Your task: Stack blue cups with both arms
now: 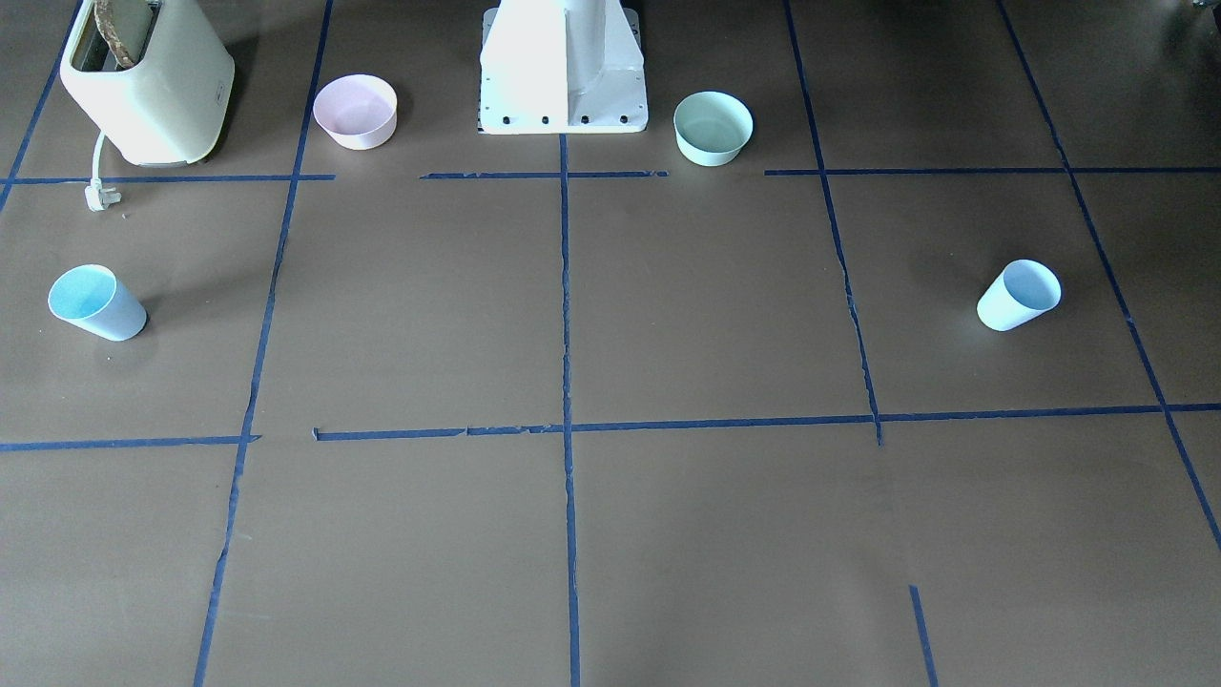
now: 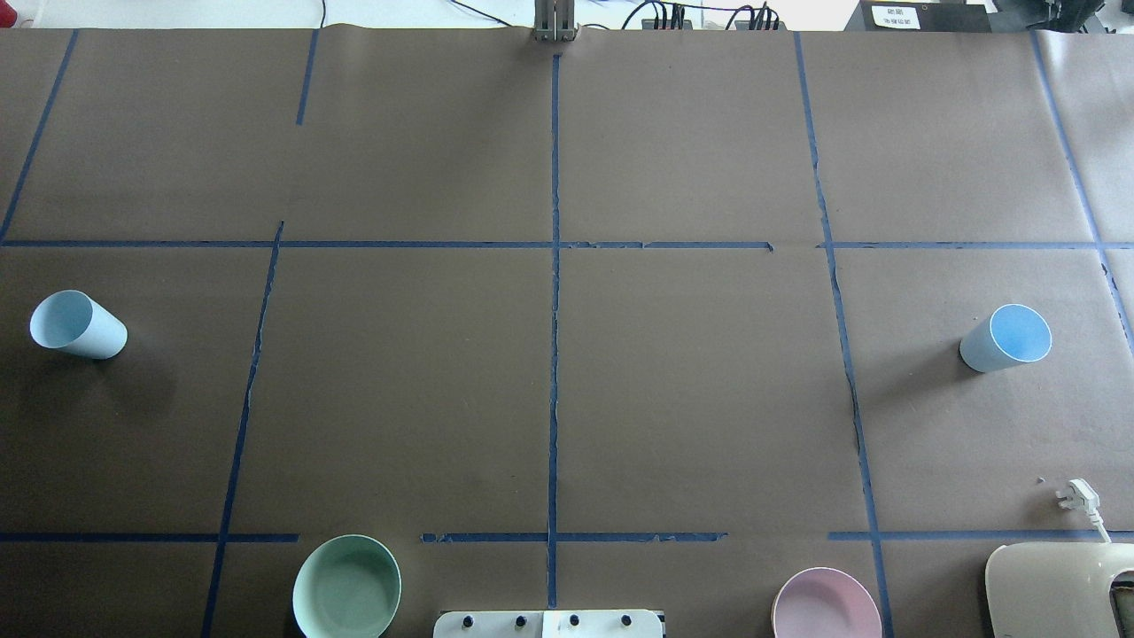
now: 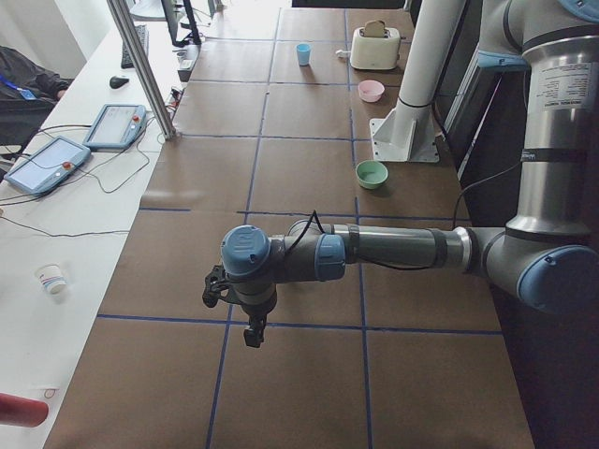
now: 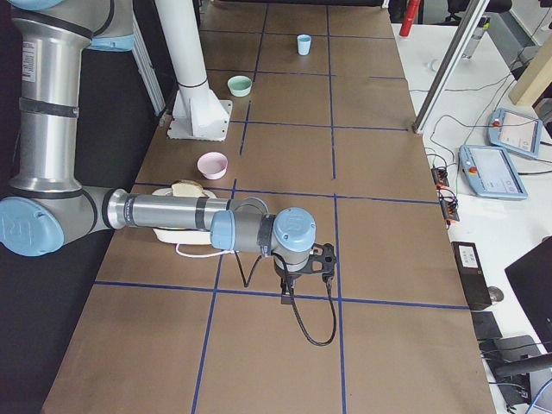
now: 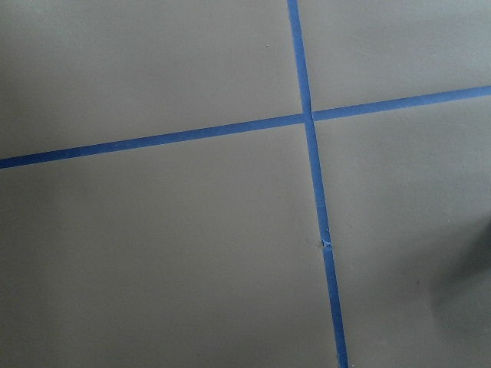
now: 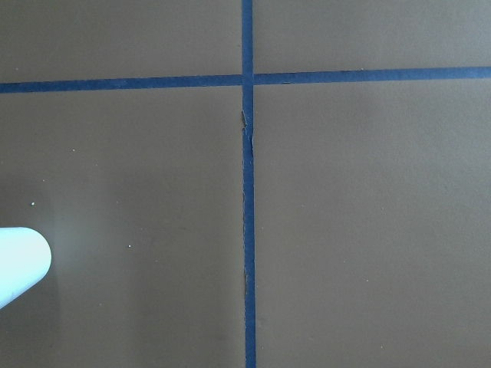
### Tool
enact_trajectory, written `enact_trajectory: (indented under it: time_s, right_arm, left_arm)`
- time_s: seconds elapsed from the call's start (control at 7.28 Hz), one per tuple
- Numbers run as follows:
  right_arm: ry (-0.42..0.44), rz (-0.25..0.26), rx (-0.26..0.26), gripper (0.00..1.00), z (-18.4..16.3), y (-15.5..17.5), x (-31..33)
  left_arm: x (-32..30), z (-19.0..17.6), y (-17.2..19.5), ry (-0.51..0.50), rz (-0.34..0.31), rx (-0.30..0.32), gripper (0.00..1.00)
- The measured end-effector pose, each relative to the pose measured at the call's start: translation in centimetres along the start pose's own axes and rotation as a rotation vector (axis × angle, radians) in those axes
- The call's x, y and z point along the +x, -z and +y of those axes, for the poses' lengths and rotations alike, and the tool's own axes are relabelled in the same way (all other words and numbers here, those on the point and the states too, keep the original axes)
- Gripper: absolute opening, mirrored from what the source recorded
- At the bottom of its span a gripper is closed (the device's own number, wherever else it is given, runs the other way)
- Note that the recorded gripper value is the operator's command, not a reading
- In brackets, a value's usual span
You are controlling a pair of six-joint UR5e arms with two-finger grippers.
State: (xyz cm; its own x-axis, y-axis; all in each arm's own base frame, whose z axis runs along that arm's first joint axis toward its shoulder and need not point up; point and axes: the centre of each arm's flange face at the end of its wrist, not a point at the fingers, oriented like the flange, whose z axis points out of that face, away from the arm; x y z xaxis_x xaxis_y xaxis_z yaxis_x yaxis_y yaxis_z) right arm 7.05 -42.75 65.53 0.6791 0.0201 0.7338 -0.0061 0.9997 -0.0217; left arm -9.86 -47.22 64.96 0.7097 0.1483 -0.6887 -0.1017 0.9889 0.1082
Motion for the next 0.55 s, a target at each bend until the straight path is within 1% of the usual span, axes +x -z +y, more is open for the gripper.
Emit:
enact_trajectory:
  time_s: [0.55]
  right_arm:
    - [0.004,0.004,0.014,1.00,-0.09,0.01,0.00]
  left_arm:
    - [-0.27,0.65,-0.43,0.001,0.001,-0.005,1.00]
